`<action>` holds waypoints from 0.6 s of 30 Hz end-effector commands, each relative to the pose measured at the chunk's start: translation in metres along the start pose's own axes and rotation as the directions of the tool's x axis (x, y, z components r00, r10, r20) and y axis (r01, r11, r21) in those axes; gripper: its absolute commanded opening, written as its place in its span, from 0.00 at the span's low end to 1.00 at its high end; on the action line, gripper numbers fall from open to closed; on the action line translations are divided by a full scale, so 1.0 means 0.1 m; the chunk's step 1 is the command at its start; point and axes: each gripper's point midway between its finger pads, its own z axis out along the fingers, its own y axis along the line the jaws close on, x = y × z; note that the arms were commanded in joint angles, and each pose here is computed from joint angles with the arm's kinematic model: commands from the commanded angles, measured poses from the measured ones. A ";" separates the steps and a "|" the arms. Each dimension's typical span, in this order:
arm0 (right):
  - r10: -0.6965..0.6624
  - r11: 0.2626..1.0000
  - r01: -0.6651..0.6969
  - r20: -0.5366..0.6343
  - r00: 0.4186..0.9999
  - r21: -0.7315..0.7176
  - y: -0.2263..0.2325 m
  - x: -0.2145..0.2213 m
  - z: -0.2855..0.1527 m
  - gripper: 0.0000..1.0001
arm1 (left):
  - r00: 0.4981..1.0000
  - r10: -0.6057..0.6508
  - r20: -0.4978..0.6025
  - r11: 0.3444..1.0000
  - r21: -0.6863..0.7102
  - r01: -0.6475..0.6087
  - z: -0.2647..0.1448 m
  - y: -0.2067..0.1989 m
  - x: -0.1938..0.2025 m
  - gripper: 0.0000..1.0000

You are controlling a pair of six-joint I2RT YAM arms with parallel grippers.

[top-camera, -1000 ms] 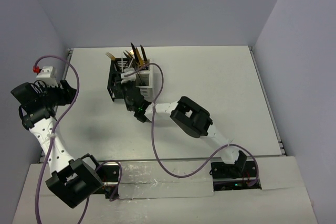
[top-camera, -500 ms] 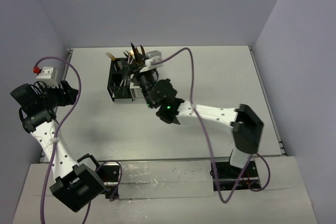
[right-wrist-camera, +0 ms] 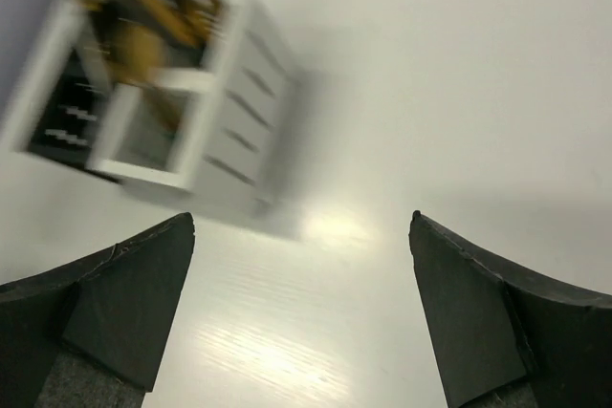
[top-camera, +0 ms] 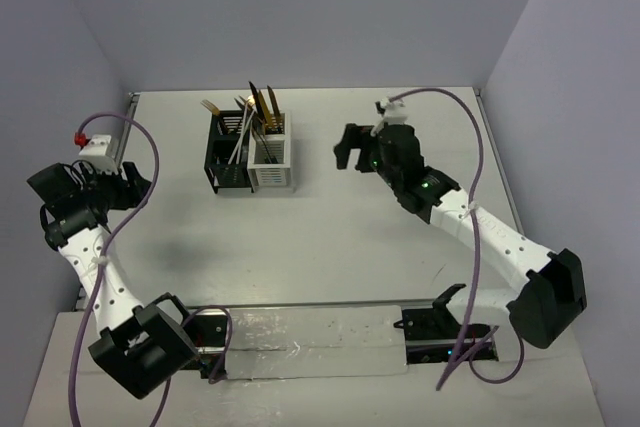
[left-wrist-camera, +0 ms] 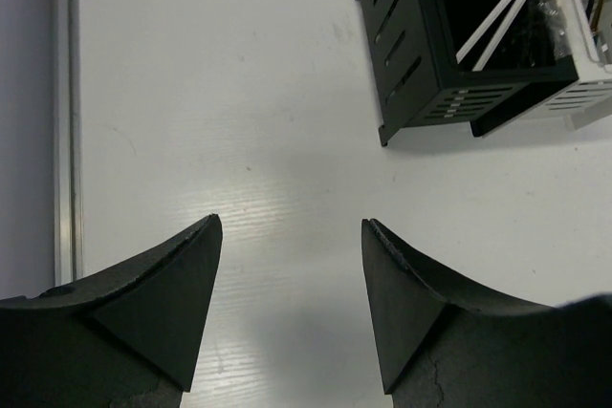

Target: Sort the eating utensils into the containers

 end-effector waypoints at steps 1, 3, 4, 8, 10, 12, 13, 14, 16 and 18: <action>0.176 0.980 -0.157 -0.164 0.971 0.123 -0.53 0.58 -0.14 1.00 | 0.999 -0.004 -0.050 1.000 -0.008 0.004 0.01 0.05 0.14 0.70; 0.225 0.962 -0.200 -0.119 0.967 0.186 -0.78 0.63 -0.19 1.00 | 0.997 -0.011 -0.073 1.000 -0.022 0.009 0.03 0.09 0.22 0.70; 0.238 0.955 -0.213 -0.105 0.966 0.208 -0.86 0.64 -0.20 1.00 | 0.997 -0.015 -0.080 0.999 -0.034 0.012 0.04 0.12 0.25 0.69; 0.262 0.920 -0.220 -0.093 0.961 0.325 -1.13 0.76 -0.22 1.00 | 0.994 -0.035 -0.099 0.997 -0.074 0.027 0.09 0.19 0.39 0.70; 0.256 0.911 -0.203 -0.107 0.961 0.359 -1.20 0.82 -0.20 1.00 | 0.994 -0.044 -0.099 0.995 -0.090 0.035 0.11 0.22 0.41 0.70; 0.250 0.904 -0.193 -0.105 0.963 0.382 -1.26 0.87 -0.19 1.00 | 0.994 -0.049 -0.102 0.995 -0.095 0.040 0.12 0.24 0.44 0.70; 0.249 0.903 -0.192 -0.102 0.963 0.385 -1.27 0.88 -0.19 1.00 | 0.992 -0.062 -0.106 0.994 -0.099 0.051 0.13 0.25 0.46 0.70; 0.248 0.902 -0.194 -0.095 0.964 0.386 -1.28 0.87 -0.18 1.00 | 0.992 -0.063 -0.107 0.994 -0.097 0.053 0.14 0.25 0.46 0.70; 0.242 0.898 -0.188 -0.091 0.966 0.397 -1.31 0.88 -0.18 1.00 | 0.990 -0.076 -0.117 0.993 -0.098 0.064 0.15 0.26 0.49 0.70; 0.232 0.901 -0.181 -0.085 0.969 0.394 -1.32 0.89 -0.18 1.00 | 0.989 -0.080 -0.120 0.993 -0.099 0.069 0.16 0.26 0.50 0.70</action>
